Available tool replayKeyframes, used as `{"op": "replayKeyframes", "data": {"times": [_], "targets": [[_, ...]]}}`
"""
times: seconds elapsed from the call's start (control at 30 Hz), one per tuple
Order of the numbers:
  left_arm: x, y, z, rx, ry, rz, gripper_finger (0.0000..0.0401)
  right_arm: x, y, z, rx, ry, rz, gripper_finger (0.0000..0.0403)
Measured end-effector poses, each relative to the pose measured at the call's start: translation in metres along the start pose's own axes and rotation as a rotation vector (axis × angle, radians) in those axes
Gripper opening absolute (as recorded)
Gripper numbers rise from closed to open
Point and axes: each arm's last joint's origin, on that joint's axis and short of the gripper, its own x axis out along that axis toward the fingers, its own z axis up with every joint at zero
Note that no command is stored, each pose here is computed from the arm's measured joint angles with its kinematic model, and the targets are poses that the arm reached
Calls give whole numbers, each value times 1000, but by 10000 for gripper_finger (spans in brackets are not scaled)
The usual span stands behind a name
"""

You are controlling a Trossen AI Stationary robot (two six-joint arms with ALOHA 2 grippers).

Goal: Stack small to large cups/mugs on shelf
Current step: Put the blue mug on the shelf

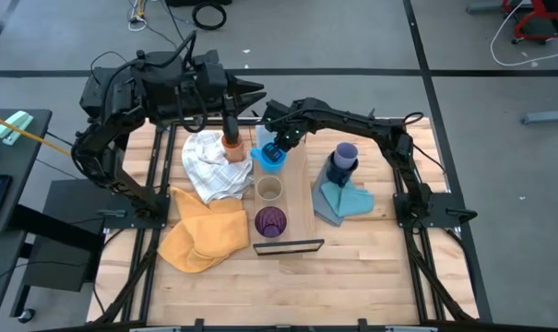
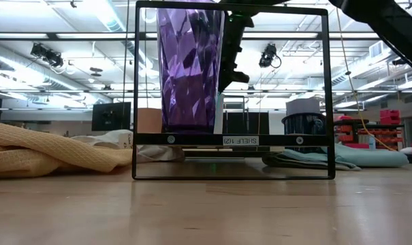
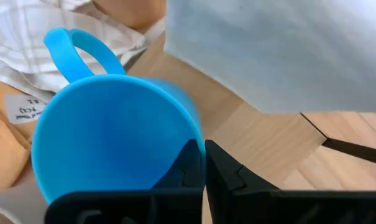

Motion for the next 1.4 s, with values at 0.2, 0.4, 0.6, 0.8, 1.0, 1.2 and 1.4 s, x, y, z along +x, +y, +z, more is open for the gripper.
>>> {"op": "replayKeyframes", "data": {"times": [0.2,0.4,0.6,0.8,1.0,1.2,1.4], "targets": [[0,0,0,0,1,0,77,0,1,0,-2,-4,-2,3],[0,0,0,-2,1,-1,79,0,1,0,1,-8,0,3],[0,0,0,-3,1,-1,80,0,2,0,12,-7,17,3],[0,0,0,-3,1,0,73,0,4,0,17,-12,24,3],[-3,1,1,-4,-6,1,79,0,4,0,34,-12,25,3],[-9,2,4,-7,-21,2,81,0,5,0,37,-12,26,3],[-13,3,5,-9,-30,3,74,6,5,-3,34,-1,20,3]]}}
